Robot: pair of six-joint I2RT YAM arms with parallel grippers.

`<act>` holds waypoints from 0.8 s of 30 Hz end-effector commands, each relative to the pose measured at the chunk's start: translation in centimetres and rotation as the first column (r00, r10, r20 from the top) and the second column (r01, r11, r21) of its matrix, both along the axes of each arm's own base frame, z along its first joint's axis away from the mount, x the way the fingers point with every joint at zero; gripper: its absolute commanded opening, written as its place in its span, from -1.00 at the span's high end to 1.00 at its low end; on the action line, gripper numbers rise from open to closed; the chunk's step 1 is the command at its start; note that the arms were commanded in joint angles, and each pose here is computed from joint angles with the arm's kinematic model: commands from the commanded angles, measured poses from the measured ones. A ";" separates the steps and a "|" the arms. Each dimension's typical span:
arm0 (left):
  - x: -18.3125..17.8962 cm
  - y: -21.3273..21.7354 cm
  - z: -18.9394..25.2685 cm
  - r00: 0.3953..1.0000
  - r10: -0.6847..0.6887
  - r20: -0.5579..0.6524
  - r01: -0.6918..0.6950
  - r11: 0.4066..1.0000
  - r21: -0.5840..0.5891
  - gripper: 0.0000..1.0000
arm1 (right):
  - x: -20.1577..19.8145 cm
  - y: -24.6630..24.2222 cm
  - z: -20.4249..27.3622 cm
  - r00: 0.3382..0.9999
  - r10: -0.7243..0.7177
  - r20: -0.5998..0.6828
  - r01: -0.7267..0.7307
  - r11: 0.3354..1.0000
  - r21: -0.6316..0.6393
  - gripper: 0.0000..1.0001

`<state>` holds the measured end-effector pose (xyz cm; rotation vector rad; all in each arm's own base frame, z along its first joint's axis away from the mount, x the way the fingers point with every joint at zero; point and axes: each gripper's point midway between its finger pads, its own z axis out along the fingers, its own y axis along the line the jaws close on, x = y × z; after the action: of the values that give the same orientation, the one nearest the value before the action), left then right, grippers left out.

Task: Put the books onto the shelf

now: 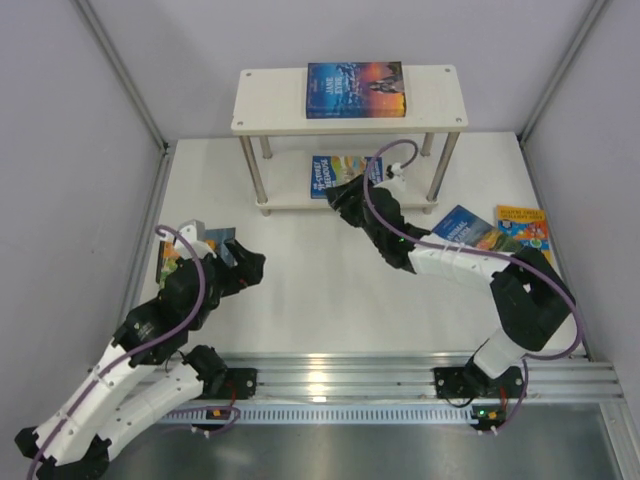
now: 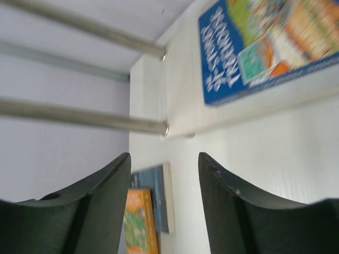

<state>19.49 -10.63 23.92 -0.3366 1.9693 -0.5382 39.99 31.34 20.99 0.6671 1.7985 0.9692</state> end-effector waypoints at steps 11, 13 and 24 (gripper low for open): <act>5.2 4.0 -2.7 0.964 0.224 -0.143 -0.213 0.973 0.084 -0.97 | -13.2 17.2 -4.0 0.806 0.591 0.029 -0.589 0.806 -0.060 -0.67; 6.6 6.3 -4.1 0.944 0.267 -0.193 -0.256 0.963 0.082 -0.97 | -13.7 19.3 -4.5 0.780 0.625 0.029 -0.624 0.781 -0.038 -0.68; 7.8 21.8 -8.1 0.668 0.681 -0.302 -0.643 0.732 0.228 -0.76 | -15.1 27.7 -6.3 0.723 0.690 0.034 -0.690 0.724 0.004 -0.61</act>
<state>26.25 7.38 11.91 -1.1652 2.1681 -0.0255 25.68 55.92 11.87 -0.0166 2.1328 1.3498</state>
